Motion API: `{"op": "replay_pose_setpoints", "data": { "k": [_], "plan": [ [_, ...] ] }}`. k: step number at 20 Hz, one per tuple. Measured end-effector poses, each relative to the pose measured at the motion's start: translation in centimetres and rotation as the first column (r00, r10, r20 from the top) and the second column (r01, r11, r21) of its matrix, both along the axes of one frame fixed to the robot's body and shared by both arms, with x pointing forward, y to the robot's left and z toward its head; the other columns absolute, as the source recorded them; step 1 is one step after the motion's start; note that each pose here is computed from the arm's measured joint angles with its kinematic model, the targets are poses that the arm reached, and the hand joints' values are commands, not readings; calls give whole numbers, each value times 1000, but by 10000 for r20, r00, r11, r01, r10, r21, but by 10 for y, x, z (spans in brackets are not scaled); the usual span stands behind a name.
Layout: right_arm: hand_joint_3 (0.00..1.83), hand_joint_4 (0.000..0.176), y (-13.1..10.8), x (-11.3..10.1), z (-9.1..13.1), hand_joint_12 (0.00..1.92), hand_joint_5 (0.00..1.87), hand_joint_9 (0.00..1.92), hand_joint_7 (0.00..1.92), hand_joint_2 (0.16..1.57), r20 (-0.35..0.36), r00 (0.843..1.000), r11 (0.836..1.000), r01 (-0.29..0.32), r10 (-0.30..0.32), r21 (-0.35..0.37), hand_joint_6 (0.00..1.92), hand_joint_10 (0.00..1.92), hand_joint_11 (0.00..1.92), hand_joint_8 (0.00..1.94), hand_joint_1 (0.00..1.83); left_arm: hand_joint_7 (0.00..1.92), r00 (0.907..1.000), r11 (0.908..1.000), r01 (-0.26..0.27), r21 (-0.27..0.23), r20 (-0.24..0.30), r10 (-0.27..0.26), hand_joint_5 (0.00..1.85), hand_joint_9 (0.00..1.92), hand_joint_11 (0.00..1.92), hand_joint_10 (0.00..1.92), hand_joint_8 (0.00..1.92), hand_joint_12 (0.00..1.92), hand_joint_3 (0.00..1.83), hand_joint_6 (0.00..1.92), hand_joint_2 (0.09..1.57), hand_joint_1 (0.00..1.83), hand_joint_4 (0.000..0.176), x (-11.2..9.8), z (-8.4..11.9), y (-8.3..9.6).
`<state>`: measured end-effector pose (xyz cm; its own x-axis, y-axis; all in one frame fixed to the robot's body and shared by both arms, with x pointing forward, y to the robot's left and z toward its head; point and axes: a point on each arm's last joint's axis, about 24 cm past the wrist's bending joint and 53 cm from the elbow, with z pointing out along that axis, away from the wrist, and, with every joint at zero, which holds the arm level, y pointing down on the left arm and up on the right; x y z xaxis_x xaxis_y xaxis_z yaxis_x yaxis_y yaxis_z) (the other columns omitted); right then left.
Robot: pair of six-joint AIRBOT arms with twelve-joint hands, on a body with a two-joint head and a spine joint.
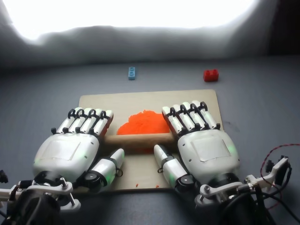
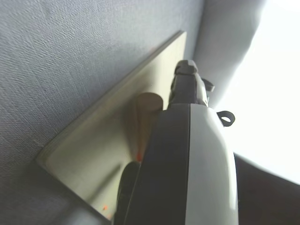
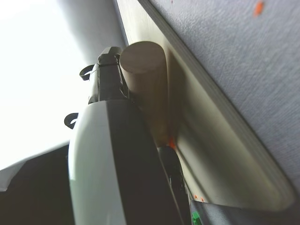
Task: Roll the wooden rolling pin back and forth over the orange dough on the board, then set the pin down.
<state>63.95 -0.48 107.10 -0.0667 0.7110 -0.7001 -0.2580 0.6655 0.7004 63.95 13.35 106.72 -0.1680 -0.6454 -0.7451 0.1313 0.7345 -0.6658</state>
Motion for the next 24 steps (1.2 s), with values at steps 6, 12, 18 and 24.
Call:
{"op": "replay_pose_setpoints", "data": {
  "k": [6,12,18,24],
  "plan": [
    [1,0,-1,3,0,216,193,134,169,1564,-8,10000,10000,-6,6,20,2,0,0,0,0,37,10000,9999,-32,-114,-64,31,55,4,0,2,13,0,8,17,1555,0,0,4,0,-3],
    [0,0,-1,6,1,178,207,126,166,1567,9,10000,9999,-1,1,101,7,5,0,4,0,52,9998,9999,-148,-53,-113,147,73,11,0,4,11,0,9,16,1561,0,0,10,-2,2],
    [11,0,-2,10,3,170,209,135,177,1570,62,10000,9999,55,-56,109,2,3,0,3,0,38,9997,9997,-221,-132,-64,220,52,1,0,0,6,0,9,9,1565,0,0,17,1,1],
    [7,0,-5,15,4,251,196,144,170,1571,120,9998,9999,125,-127,111,0,2,0,0,0,22,9998,9997,-219,-115,-16,219,35,0,0,0,0,0,6,0,1565,0,0,24,3,2]
  ]
}}
